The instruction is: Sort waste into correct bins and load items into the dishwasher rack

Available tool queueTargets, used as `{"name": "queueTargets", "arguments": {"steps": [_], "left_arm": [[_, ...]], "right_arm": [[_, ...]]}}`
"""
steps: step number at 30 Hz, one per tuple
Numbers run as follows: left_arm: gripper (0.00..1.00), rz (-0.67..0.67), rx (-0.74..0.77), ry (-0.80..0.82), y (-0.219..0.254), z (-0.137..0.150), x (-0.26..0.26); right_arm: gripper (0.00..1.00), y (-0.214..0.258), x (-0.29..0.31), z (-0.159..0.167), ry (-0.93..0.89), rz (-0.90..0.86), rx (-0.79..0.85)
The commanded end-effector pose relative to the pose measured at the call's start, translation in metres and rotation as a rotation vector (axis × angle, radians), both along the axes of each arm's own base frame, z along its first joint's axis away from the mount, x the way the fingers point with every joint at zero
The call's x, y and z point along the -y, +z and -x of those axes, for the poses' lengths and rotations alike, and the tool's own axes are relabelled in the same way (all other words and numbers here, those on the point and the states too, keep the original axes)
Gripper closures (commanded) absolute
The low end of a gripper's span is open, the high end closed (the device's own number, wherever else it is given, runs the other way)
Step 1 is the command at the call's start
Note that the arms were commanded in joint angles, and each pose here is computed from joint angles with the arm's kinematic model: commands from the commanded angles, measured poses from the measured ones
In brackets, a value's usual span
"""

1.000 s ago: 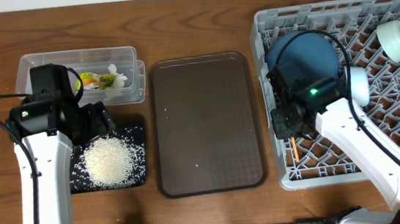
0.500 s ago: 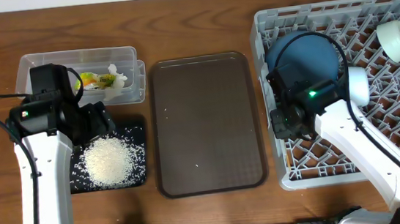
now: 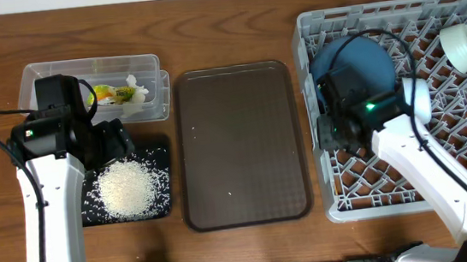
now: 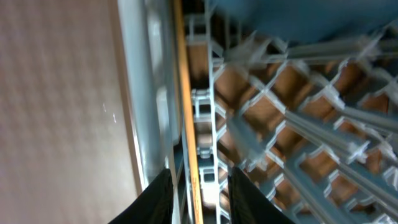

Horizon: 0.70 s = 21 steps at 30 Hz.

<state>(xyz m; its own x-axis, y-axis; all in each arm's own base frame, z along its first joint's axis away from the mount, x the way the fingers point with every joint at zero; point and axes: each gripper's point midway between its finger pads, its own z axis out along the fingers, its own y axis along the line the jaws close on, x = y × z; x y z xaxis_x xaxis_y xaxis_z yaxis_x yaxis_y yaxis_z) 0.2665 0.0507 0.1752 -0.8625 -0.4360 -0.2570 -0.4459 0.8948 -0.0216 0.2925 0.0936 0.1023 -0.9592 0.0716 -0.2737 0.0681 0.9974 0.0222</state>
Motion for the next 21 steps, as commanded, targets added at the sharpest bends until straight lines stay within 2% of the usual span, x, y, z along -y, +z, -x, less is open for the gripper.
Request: {"name": "queueTargets", "arguments": {"steps": [1, 6, 12, 14, 16, 19, 21], "left_arm": [[0.09, -0.007, 0.010, 0.016, 0.003, 0.002, -0.003], [0.09, -0.007, 0.010, 0.016, 0.003, 0.002, -0.003], [0.09, -0.014, 0.060, 0.016, 0.007, -0.010, -0.004], [0.09, -0.010, 0.061, 0.015, 0.007, -0.010, -0.004], [0.09, 0.013, 0.081, 0.008, 0.008, -0.015, 0.000], [0.09, 0.033, 0.106, 0.002, 0.010, -0.021, 0.004], [0.09, 0.108, 0.143, -0.025, 0.012, -0.029, 0.017]], "right_arm": [[0.64, 0.008, 0.003, -0.011, -0.076, -0.086, 0.037], [0.47, 0.031, 0.015, -0.032, -0.116, -0.187, 0.144], [0.26, 0.050, 0.046, -0.038, -0.080, -0.148, 0.223], [0.10, 0.052, 0.057, -0.035, -0.061, -0.123, 0.224], [0.01, 0.054, 0.071, -0.032, -0.078, -0.111, 0.226], [0.01, 0.059, 0.083, -0.033, -0.084, -0.148, 0.241], [0.01, 0.061, 0.087, -0.034, -0.078, -0.185, 0.252]]}}
